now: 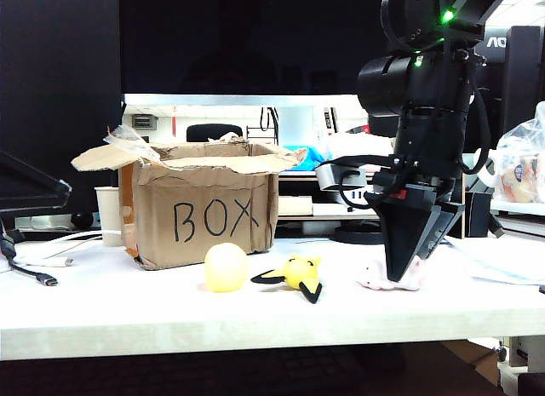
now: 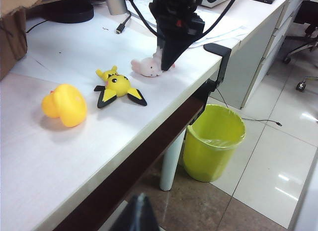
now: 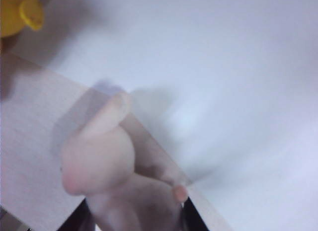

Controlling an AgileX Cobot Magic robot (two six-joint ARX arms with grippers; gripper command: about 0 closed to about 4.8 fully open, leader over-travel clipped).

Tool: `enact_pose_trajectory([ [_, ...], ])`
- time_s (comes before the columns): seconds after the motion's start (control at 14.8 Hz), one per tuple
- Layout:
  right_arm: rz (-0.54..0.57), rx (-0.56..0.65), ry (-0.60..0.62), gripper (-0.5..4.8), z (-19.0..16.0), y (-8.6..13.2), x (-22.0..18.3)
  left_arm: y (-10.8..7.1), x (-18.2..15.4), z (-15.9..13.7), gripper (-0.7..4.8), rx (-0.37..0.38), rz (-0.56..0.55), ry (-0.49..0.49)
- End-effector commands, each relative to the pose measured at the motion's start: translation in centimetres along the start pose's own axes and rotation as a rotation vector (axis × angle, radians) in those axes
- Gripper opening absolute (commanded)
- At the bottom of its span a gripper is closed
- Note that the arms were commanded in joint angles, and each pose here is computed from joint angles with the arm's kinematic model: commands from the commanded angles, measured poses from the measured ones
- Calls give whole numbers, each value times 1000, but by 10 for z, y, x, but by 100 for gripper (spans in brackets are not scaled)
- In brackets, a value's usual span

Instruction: Put the doll that is least similar in color compared to the others into the paper box.

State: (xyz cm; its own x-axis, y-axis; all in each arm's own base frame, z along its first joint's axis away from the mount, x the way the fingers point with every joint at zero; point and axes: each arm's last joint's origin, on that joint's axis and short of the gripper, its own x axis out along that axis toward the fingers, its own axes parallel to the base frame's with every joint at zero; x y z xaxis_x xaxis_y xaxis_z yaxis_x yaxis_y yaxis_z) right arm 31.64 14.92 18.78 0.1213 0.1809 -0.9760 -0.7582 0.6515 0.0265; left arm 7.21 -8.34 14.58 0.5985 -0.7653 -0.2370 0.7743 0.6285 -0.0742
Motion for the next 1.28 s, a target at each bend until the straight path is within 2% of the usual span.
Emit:
enact_pose_trajectory([
  [0.07,-9,-1,-4,72,1,0,-1,0,0,1,-5,1,-3,-11],
  [0.4,-1,23,13,72,1,0,-5,0,0,1,-5,1,-3,-11],
  [0.67,1,23,10,72,11,-1,-28,0,0,1,-5,2,-3,-11],
  [1.28,-129,-13,-293,73,42,2,-166,0,0,1,-5,1,-3,-11],
])
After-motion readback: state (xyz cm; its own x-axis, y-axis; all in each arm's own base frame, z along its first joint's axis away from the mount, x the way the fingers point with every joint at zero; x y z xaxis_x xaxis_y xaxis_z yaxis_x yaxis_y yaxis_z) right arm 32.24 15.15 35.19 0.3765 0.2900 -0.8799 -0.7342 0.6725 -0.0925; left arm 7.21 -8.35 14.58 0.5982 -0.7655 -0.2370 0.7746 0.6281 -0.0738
